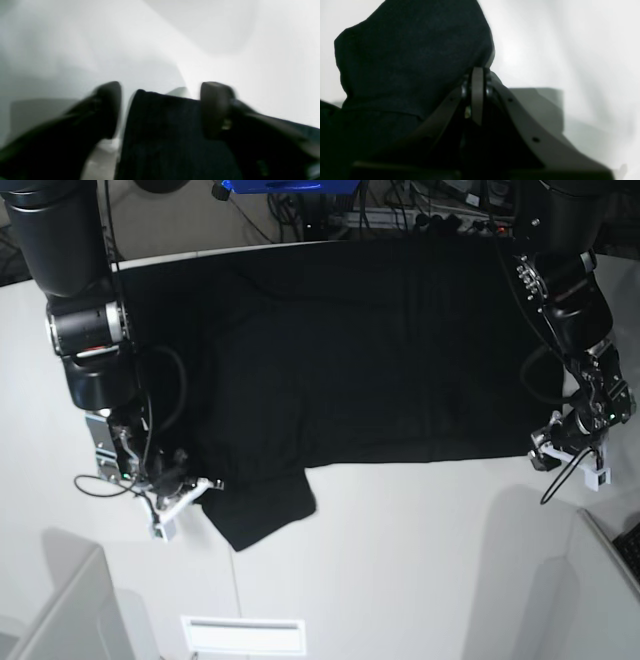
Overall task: Fold the T-shirt properly
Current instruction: 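Carry the shoulder edge over the shirt toward the hem with both grippers, then lay the folded edge down at the hem and open both grippers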
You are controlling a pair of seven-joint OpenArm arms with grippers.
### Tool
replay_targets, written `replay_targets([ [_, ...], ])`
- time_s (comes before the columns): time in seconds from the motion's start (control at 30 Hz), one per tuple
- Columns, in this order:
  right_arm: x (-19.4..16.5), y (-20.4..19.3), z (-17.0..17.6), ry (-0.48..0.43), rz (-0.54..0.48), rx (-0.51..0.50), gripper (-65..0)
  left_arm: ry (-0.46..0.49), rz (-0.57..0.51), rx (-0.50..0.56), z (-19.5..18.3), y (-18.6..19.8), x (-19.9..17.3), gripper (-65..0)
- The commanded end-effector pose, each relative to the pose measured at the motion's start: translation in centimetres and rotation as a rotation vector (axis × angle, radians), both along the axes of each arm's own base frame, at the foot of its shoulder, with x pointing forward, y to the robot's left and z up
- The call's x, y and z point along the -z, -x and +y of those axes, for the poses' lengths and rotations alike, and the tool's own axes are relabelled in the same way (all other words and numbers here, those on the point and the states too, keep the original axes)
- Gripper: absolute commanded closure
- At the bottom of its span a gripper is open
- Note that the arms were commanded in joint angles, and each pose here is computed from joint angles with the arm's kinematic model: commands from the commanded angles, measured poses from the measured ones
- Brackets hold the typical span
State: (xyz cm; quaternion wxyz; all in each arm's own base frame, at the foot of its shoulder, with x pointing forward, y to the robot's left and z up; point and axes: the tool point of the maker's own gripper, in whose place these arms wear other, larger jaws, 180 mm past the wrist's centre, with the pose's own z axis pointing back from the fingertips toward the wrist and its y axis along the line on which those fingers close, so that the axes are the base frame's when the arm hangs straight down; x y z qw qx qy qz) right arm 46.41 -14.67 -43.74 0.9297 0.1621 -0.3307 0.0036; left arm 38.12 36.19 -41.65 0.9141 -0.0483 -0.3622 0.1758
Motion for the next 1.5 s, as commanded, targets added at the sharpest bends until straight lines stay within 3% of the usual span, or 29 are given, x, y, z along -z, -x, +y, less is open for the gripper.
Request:
replay_targets([
  [0.0,-1.6,-1.3,-0.3,0.004,-0.035,-0.002,0.0,0.003,0.032,0.010,-0.1,0.3,0.2,-31.4],
  [0.17,-2.0,-1.8,-0.4,-0.001,-0.073,0.010,0.0,0.006,0.020,0.016,-0.5,-0.3,-0.2,0.0],
  [0.33,-2.4,-2.1,-0.2,-0.003,-0.088,0.008,0.0,-0.026,0.010,0.077,-1.6,-2.0,-1.3,0.0],
  [0.53,-4.9,-3.0,-0.3,0.008,-0.175,-0.020,0.0,-0.048,-0.025,0.116,-2.5,-4.2,-3.3,0.0],
  [0.67,-5.7,-3.4,-2.7,0.063,-0.193,0.058,0.0,-0.027,-0.041,0.133,-3.7,-5.8,-4.7,0.0],
  [0.9,-6.3,-3.1,-5.0,0.099,-0.213,0.083,0.0,-0.052,-0.045,0.199,-5.7,-7.5,-5.8,0.0],
  [1.03,-6.9,-3.1,-6.3,0.069,-0.232,0.140,0.0,-0.077,-0.051,0.236,-6.6,-8.0,-6.3,0.0],
  [1.17,-7.8,-2.3,-7.5,0.044,-0.265,0.175,0.0,-0.082,-0.091,0.219,-6.3,-8.2,-7.5,0.0],
  [1.47,-8.3,-0.5,-7.1,0.068,-0.260,0.118,0.0,-0.163,-0.060,0.257,-6.1,-5.7,-8.1,0.0],
])
